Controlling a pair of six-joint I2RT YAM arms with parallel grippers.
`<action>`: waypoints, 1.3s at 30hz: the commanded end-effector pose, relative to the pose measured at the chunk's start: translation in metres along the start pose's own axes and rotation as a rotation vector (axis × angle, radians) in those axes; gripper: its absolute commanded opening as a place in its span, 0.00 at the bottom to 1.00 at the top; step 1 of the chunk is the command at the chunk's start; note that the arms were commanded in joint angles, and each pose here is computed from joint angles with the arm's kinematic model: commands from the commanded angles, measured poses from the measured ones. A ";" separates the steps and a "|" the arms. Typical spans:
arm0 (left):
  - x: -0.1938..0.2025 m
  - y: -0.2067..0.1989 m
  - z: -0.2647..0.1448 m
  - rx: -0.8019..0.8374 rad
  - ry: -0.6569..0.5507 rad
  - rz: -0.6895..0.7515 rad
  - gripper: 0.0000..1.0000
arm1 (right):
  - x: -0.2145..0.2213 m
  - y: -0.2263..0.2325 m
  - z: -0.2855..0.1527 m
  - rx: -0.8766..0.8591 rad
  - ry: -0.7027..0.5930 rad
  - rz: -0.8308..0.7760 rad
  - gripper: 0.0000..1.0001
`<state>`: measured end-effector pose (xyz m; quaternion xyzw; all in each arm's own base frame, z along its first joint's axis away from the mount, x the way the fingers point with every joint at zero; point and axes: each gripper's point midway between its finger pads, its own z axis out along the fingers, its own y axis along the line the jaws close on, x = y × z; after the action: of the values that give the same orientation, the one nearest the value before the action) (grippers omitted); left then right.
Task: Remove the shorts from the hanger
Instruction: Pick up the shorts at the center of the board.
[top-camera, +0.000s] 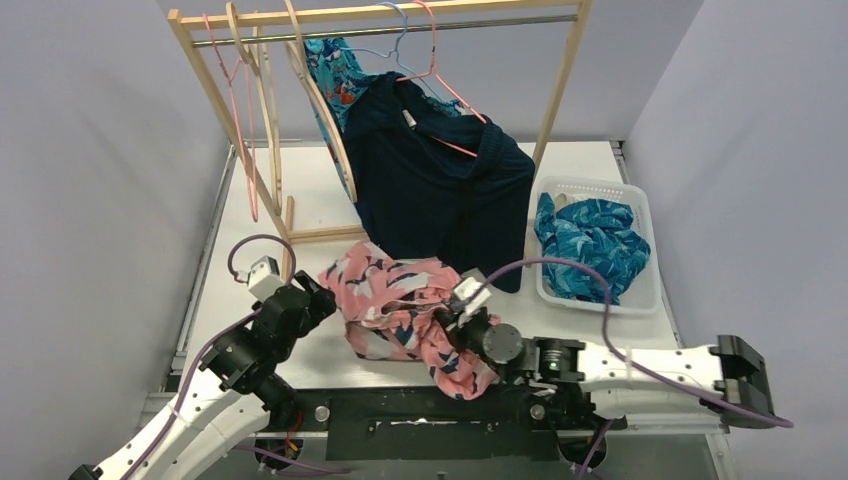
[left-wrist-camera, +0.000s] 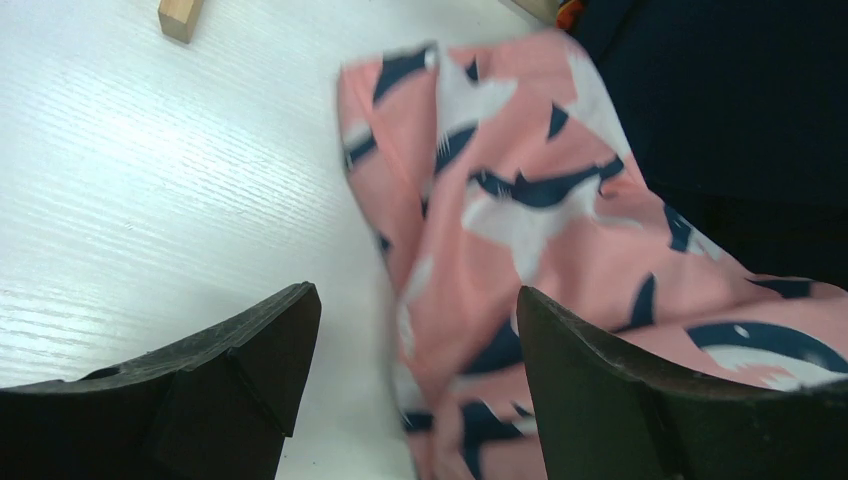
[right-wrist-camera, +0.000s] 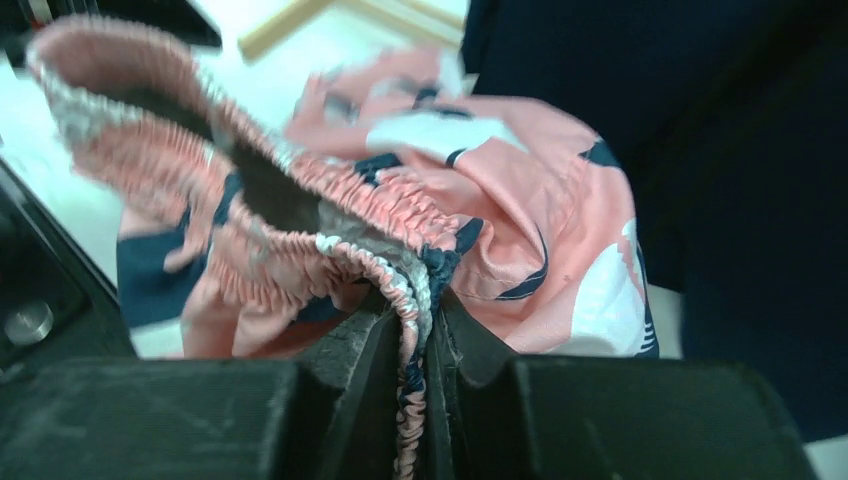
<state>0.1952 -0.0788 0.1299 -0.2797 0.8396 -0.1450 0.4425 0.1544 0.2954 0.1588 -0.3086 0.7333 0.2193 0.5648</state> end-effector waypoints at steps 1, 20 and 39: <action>-0.011 -0.023 -0.004 0.089 -0.027 -0.012 0.72 | -0.044 -0.043 -0.036 0.166 -0.141 0.133 0.00; -0.013 -0.024 -0.003 0.077 -0.029 -0.005 0.72 | -0.003 0.009 0.099 0.051 0.234 0.242 0.22; -0.022 -0.019 -0.009 0.078 -0.067 -0.039 0.72 | 0.168 0.014 0.130 0.129 0.693 0.135 0.72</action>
<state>0.1982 -0.0828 0.1380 -0.2717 0.8310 -0.1653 0.4564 0.2327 0.3945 0.0192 -0.2696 0.8773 0.1460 0.3692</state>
